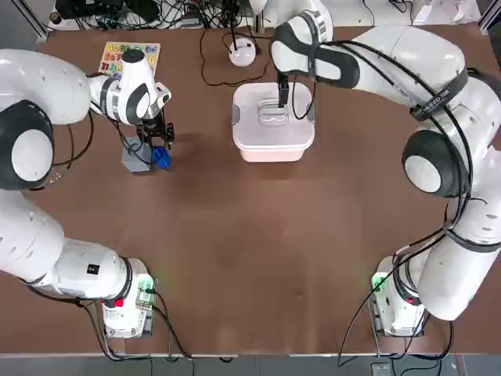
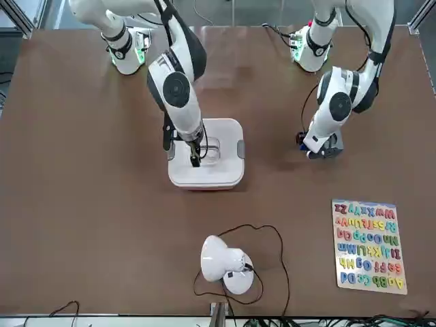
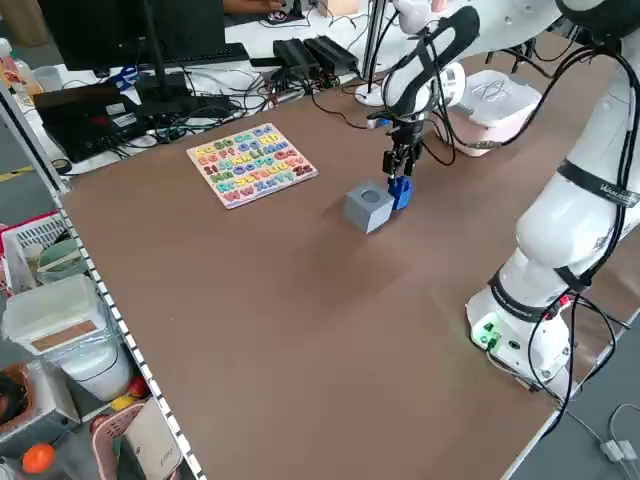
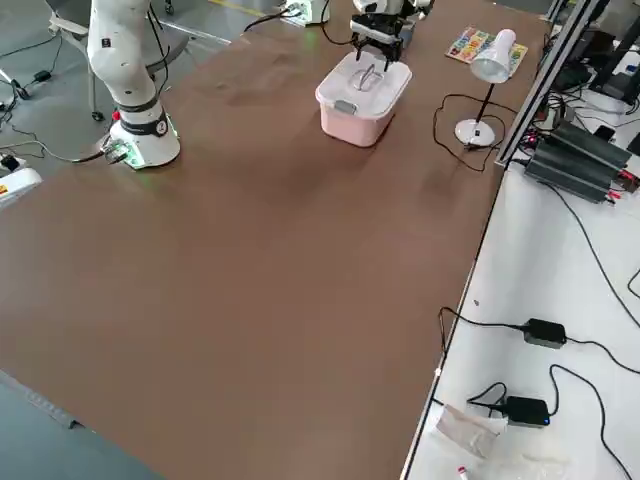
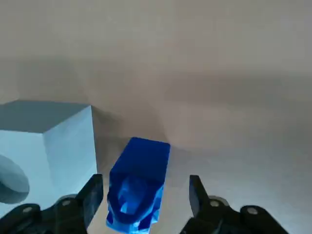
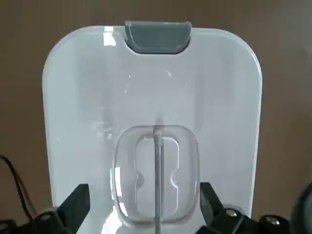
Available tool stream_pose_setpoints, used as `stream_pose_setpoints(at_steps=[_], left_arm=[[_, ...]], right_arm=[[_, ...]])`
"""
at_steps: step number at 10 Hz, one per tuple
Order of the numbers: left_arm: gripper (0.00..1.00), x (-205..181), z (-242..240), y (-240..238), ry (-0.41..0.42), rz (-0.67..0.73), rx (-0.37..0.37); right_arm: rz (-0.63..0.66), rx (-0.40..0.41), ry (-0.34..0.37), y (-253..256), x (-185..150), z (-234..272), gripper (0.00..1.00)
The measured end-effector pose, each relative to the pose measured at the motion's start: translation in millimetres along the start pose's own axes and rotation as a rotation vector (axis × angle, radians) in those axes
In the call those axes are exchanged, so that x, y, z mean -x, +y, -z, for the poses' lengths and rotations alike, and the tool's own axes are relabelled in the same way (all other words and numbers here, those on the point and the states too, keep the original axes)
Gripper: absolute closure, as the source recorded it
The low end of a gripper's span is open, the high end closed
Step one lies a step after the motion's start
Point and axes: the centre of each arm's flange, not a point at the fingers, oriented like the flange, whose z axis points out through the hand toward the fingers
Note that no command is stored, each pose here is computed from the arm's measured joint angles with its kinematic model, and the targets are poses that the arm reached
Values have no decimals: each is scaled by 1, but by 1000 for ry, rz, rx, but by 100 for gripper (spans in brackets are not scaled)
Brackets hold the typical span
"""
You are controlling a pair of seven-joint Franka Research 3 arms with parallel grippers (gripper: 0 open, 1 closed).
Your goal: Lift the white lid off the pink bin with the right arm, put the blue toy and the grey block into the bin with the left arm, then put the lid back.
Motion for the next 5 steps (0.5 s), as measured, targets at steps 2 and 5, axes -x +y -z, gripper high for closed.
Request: stream_pose_setpoints(at_steps=[2, 5], left_arm=[[23, 1, -10, 0, -20, -2, -6], [49, 1, -18, 0, -35, -2, -9]], right_arm=[[14, 1, 4, 9, 7, -14, 1], [16, 4, 9, 14, 7, -27, 12]])
